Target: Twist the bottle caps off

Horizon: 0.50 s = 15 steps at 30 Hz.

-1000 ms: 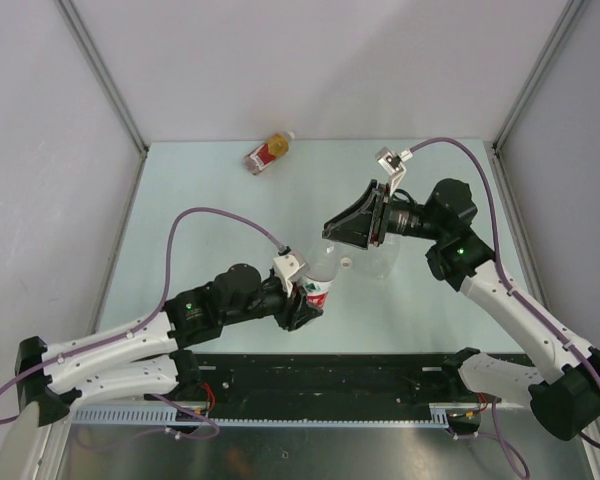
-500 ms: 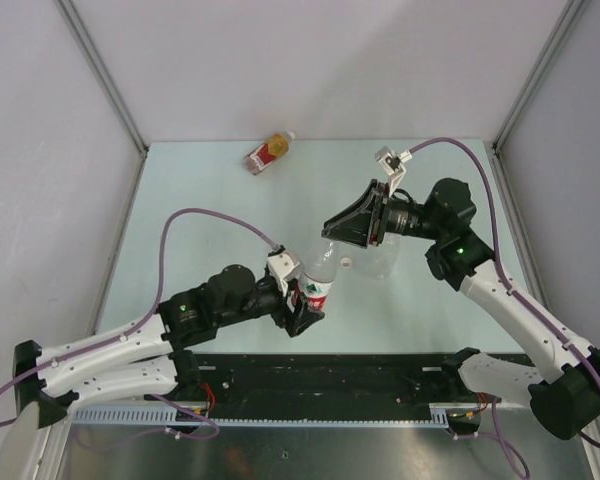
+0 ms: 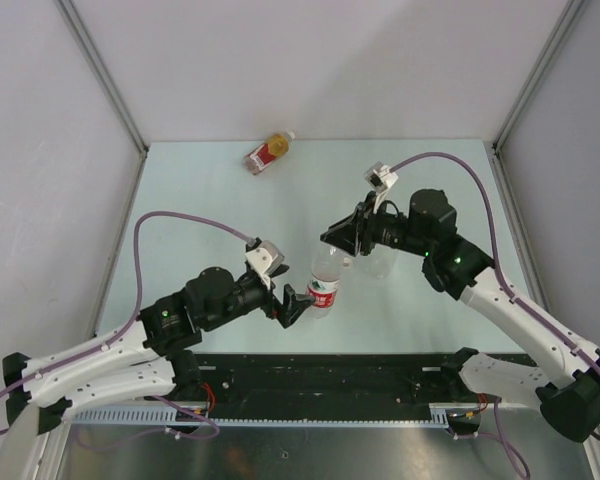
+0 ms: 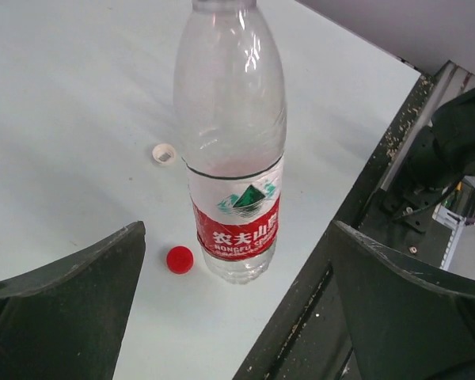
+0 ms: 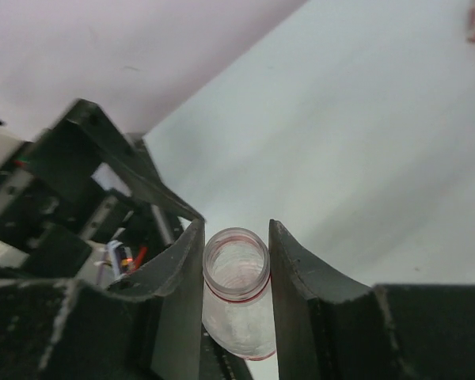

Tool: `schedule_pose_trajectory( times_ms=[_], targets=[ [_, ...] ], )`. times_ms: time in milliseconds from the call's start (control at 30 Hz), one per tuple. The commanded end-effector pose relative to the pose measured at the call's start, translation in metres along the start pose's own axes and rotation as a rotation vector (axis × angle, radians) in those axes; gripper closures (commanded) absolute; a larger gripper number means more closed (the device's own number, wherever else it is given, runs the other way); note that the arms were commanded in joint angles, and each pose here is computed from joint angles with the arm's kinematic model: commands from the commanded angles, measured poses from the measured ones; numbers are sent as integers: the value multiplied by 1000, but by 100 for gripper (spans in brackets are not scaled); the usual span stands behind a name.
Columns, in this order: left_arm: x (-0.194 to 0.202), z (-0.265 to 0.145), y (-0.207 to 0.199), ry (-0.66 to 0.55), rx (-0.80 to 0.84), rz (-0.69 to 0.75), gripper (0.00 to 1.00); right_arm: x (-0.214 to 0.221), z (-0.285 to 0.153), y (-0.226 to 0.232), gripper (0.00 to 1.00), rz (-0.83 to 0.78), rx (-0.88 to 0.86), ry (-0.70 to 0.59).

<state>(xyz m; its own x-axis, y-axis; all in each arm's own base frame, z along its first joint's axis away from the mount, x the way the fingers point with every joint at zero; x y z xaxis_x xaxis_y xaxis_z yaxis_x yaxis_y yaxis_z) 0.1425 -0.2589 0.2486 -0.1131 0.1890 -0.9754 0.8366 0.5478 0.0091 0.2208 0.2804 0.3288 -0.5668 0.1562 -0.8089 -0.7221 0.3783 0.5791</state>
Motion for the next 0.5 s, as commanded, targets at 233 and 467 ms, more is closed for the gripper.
schedule_pose_trajectory(
  times_ms=[233,467],
  targets=[
    [-30,-5,16,-87,-85,27,1,-35,28,-48,100,-177,276,-178],
    [-23,-2,24,-63,-128,52,1,-45,54,-67,100,-266,352,-259]
  ],
)
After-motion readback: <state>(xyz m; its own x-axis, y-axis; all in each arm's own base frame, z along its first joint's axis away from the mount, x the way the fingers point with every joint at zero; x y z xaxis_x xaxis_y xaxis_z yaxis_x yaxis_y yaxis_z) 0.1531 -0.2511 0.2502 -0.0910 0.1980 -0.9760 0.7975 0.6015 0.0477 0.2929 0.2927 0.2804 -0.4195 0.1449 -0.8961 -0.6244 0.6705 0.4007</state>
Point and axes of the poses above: each gripper's point midway between its finger pads, its own z axis out along the fingers, its own y axis along the line the jaws close on, x = y × z, the point moved 1 cm from there along -z, back along the fingers, and after that the axes turned 10 degrees about z, right-handed, at the moved point
